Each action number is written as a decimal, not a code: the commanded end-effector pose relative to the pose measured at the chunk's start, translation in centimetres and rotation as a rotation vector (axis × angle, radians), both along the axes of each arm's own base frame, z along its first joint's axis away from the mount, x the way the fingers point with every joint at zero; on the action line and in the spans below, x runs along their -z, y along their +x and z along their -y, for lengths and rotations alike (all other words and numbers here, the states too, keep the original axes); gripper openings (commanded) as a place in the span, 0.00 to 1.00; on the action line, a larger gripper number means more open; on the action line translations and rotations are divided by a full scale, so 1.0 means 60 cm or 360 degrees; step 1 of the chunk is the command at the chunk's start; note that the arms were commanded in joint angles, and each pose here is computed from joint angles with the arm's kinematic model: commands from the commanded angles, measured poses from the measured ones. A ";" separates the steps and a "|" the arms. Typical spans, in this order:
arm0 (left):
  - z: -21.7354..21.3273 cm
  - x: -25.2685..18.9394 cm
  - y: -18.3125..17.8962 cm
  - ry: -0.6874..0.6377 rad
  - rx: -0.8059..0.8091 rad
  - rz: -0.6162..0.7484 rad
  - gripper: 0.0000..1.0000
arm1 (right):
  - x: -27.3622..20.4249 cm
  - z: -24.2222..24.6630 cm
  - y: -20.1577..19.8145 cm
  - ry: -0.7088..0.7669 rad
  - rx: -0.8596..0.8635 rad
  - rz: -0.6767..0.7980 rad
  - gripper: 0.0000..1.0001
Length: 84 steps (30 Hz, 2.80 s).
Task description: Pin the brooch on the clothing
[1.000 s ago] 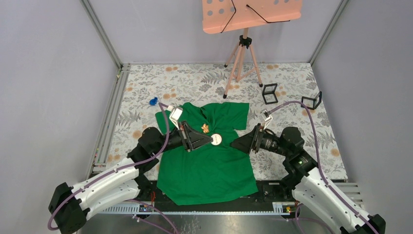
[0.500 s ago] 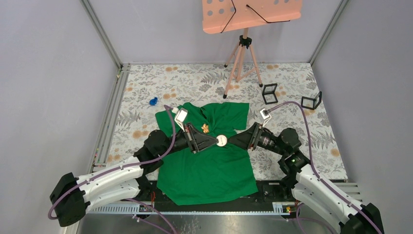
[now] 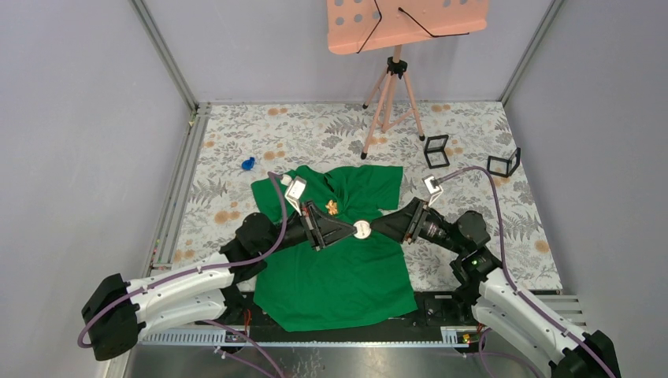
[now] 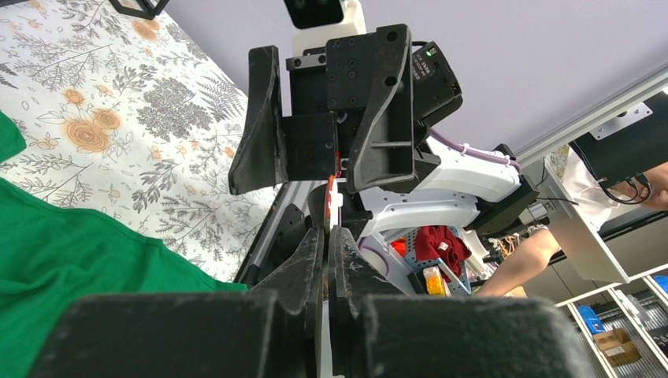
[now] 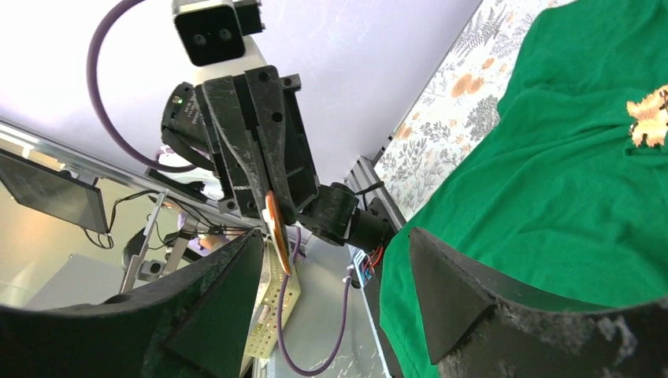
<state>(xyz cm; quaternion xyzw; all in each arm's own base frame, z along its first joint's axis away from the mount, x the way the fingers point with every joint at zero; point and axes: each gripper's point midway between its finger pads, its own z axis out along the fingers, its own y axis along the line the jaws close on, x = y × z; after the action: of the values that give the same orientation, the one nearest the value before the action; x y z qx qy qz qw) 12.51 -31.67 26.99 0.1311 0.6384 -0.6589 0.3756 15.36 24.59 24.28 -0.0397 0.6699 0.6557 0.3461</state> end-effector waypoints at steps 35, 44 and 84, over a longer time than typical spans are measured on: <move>0.001 -0.022 0.000 -0.0104 -0.0033 0.0020 0.00 | -0.052 -0.047 -0.028 0.0105 -0.0320 0.0087 0.34; 0.002 -0.027 -0.007 -0.0120 -0.0001 0.0053 0.00 | -0.015 -0.051 -0.013 0.0001 -0.0266 -0.0060 0.16; -0.021 -0.006 0.010 -0.0037 -0.0150 -0.0006 0.00 | -0.037 0.001 -0.012 -0.0206 0.0034 0.0213 0.62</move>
<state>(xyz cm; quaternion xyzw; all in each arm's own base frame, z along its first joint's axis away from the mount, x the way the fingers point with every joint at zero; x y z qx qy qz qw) 13.18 -30.39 24.97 0.0967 0.6751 -0.6203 0.3874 13.94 24.38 26.49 -0.0992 0.6786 0.6165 0.3867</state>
